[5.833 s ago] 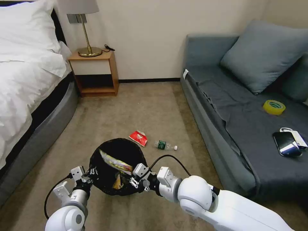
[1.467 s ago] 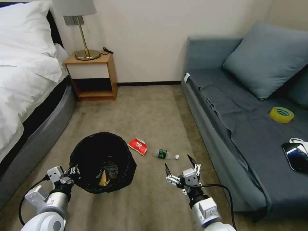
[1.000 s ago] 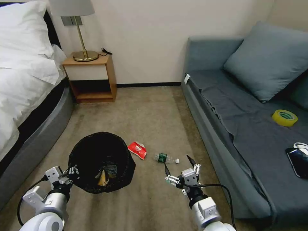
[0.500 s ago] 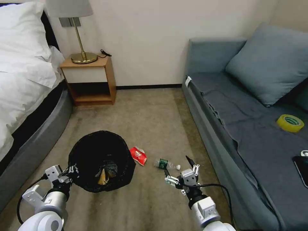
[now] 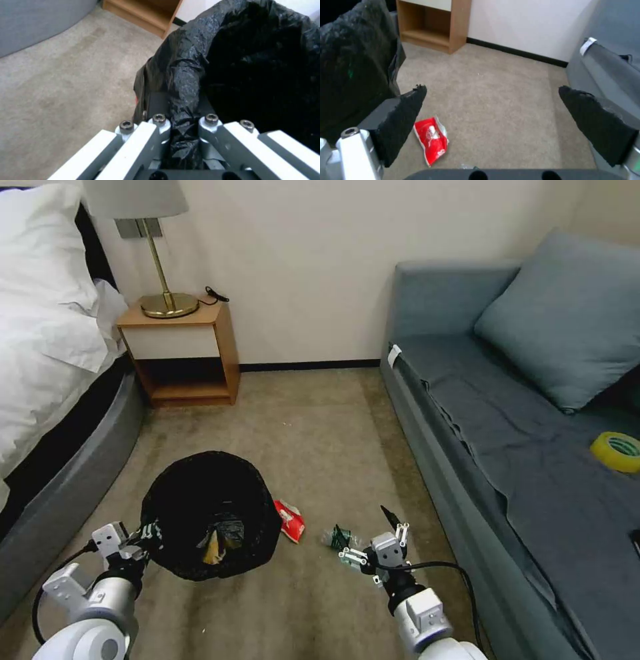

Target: Pick up the trash bin, then pick up the garbage on the floor and place it into the trash bin.

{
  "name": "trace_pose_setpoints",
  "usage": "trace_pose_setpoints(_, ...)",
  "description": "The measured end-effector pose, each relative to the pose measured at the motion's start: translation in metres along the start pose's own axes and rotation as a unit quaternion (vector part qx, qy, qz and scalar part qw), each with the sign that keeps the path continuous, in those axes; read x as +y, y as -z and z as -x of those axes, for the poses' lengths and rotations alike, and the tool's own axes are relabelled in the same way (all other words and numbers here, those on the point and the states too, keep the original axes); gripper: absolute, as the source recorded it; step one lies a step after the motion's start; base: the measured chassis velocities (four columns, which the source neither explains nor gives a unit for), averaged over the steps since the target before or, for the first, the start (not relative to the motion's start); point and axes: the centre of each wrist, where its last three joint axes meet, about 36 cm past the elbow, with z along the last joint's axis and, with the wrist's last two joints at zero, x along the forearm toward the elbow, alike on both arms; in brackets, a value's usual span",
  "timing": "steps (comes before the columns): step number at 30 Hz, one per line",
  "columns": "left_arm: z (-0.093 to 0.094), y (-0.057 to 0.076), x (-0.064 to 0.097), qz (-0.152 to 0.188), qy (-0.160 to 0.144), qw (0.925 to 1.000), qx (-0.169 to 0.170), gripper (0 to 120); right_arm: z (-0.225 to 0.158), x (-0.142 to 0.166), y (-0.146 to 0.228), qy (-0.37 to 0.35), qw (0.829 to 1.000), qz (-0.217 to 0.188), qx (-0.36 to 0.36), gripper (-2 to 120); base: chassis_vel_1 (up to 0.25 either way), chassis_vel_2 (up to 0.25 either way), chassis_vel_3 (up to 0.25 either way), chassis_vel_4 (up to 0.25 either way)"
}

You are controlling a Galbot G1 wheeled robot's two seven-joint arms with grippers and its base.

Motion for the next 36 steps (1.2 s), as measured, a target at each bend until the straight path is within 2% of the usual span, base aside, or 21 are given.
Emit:
trace_pose_setpoints(8, 0.0, 0.001, -0.001, 0.0, -0.001, 1.0, -0.002, 4, 0.009, -0.013, -0.013, 0.036, 0.999, -0.008, -0.003, 100, -0.064, 0.062, 0.058, -0.064)
trace_pose_setpoints(12, -0.001, 0.003, 0.002, 0.0, 0.003, 1.0, -0.007, 4, 0.021, -0.036, -0.022, 0.061, 0.998, -0.033, 0.009, 100, 0.0, 0.0, 0.0, 0.0)
trace_pose_setpoints(16, -0.003, 0.01, 0.007, -0.002, 0.007, 0.9998, -0.017, 4, 0.046, -0.074, -0.033, 0.094, 0.993, -0.066, 0.04, 100, 0.0, 0.0, 0.0, 0.0)
trace_pose_setpoints(21, -0.002, 0.012, 0.008, -0.005, 0.007, 0.9998, -0.02, 4, 0.071, -0.102, -0.038, 0.126, 0.987, -0.078, 0.067, 100, 0.0, 0.0, 0.0, 0.0)
trace_pose_setpoints(24, 0.0, 0.009, 0.01, -0.01, 0.008, 0.9998, -0.017, 4, 0.093, -0.125, -0.041, 0.175, 0.975, -0.089, 0.103, 100, 0.0, 0.0, 0.0, 0.0)
trace_pose_setpoints(27, 0.001, 0.006, 0.01, -0.013, 0.007, 0.9998, -0.015, 4, 0.103, -0.134, -0.044, 0.207, 0.965, -0.092, 0.131, 100, 0.0, 0.0, 0.0, 0.0)
trace_pose_setpoints(29, 0.002, 0.005, 0.009, -0.014, 0.006, 0.9998, -0.014, 4, 0.108, -0.136, -0.048, 0.219, 0.961, -0.094, 0.142, 100, 0.0, 0.0, 0.0, 0.0)
trace_pose_setpoints(36, 0.007, 0.0, 0.008, -0.019, 0.004, 0.9997, -0.012, 4, 0.142, -0.142, -0.062, 0.307, 0.922, -0.089, 0.216, 100, 0.0, 0.0, 0.0, 0.0)
